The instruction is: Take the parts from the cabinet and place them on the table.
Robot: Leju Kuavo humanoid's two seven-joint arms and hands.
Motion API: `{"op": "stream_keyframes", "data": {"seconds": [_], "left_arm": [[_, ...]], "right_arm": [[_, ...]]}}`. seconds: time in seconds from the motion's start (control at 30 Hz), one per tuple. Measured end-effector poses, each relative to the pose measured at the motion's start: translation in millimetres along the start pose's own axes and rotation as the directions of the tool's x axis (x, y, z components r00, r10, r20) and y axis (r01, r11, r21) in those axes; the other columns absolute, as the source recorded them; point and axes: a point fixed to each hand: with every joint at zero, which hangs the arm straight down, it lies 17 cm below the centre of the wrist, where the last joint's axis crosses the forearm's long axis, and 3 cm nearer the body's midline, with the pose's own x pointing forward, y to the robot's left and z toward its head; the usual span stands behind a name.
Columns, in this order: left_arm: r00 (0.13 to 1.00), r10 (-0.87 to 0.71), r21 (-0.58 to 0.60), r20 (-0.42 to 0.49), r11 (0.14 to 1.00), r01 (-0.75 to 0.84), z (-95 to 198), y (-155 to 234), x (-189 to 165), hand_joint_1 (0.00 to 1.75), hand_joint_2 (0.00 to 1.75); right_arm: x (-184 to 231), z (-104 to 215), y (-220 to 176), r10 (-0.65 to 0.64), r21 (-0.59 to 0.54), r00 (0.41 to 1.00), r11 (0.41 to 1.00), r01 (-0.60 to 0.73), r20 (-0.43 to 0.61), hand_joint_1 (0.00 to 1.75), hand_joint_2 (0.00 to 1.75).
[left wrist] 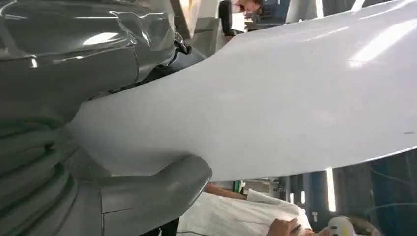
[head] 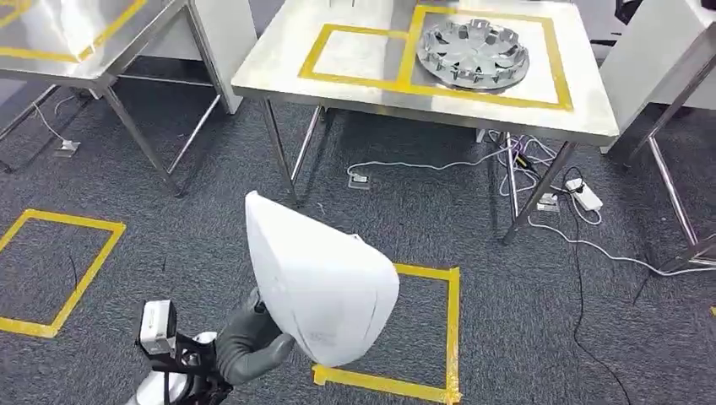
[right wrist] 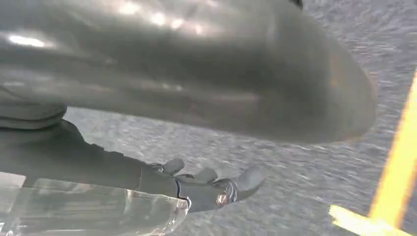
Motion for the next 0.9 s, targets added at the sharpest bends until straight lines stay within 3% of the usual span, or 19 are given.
{"op": "stream_keyframes", "data": {"seconds": [0.9], "left_arm": [[1.000, -0.024, -0.004, -0.018, 1.000, 0.024, 5.2, -2.7, -1.6, 1.75, 1.75]], "right_arm": [[11.0, 2.4, 18.6, 0.021, 0.041, 1.000, 0.999, -0.022, 0.005, 0.00, 0.00]]}}
